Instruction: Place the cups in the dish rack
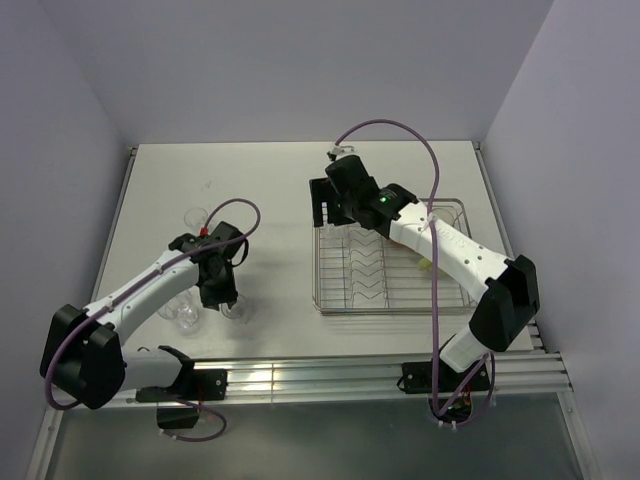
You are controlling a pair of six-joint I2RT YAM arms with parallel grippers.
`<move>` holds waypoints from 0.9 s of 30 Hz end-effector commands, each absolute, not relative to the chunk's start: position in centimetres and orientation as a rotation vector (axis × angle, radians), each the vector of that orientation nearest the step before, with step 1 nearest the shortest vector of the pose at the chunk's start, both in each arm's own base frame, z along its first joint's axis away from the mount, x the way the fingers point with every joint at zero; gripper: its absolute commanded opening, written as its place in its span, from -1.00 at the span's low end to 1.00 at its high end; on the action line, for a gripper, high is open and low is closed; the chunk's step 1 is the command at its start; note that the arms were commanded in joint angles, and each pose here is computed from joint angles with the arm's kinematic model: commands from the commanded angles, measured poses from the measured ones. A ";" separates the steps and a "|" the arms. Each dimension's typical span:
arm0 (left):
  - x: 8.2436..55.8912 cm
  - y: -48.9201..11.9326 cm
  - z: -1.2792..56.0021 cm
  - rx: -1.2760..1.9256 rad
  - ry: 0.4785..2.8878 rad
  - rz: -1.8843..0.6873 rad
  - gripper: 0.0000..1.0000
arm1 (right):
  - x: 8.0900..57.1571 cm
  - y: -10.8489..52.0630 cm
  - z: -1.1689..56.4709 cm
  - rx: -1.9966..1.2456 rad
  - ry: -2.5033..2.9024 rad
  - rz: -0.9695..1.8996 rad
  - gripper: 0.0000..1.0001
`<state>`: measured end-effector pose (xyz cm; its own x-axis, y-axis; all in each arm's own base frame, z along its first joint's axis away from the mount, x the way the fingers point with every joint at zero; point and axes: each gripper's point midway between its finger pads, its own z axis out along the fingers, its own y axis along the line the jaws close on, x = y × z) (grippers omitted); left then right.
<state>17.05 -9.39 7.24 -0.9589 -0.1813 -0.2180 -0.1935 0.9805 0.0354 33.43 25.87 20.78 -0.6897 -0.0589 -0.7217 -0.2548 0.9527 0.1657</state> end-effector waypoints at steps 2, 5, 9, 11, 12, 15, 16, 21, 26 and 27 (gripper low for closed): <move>17.9 -10.4 7.3 -0.247 2.917 -0.007 -0.31 | 33.3 25.8 22.7 -0.226 2.251 0.349 0.67; 17.8 -10.6 7.1 -0.234 2.933 -0.023 -0.38 | 33.2 25.7 22.8 -0.224 2.248 0.348 0.67; 17.6 -11.1 6.6 -0.220 2.955 -0.065 -0.58 | 33.2 25.7 22.8 -0.224 2.247 0.347 0.67; 17.6 -11.5 6.6 -0.208 2.962 -0.093 -0.84 | 33.2 25.6 22.7 -0.225 2.249 0.341 0.67; 17.7 -11.6 6.6 -0.199 2.961 -0.099 -0.92 | 33.2 25.6 22.7 -0.222 2.250 0.340 0.67; 18.5 -12.1 7.4 -0.178 2.927 -0.144 -1.00 | 33.3 25.4 22.9 -0.217 2.244 0.335 0.67; 18.9 -12.4 7.8 -0.172 2.912 -0.161 -1.00 | 33.3 25.4 22.9 -0.214 2.245 0.332 0.67; 23.0 -14.8 13.7 -0.128 2.741 -0.335 -1.00 | 33.5 24.6 23.7 -0.179 2.228 0.296 0.67; 27.5 -16.4 21.0 -0.093 2.539 -0.492 -1.00 | 33.1 23.5 26.1 -0.126 2.177 0.299 0.68; 28.2 -17.1 22.3 -0.069 2.495 -0.554 -1.00 | 33.1 23.4 26.8 -0.110 2.163 0.310 0.68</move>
<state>25.56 -15.51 17.48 -0.8922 -0.1669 -0.4197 -0.0361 0.9526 -0.3020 33.15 24.29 22.21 -0.6559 -0.0406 -0.7538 -0.2213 0.9650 0.1406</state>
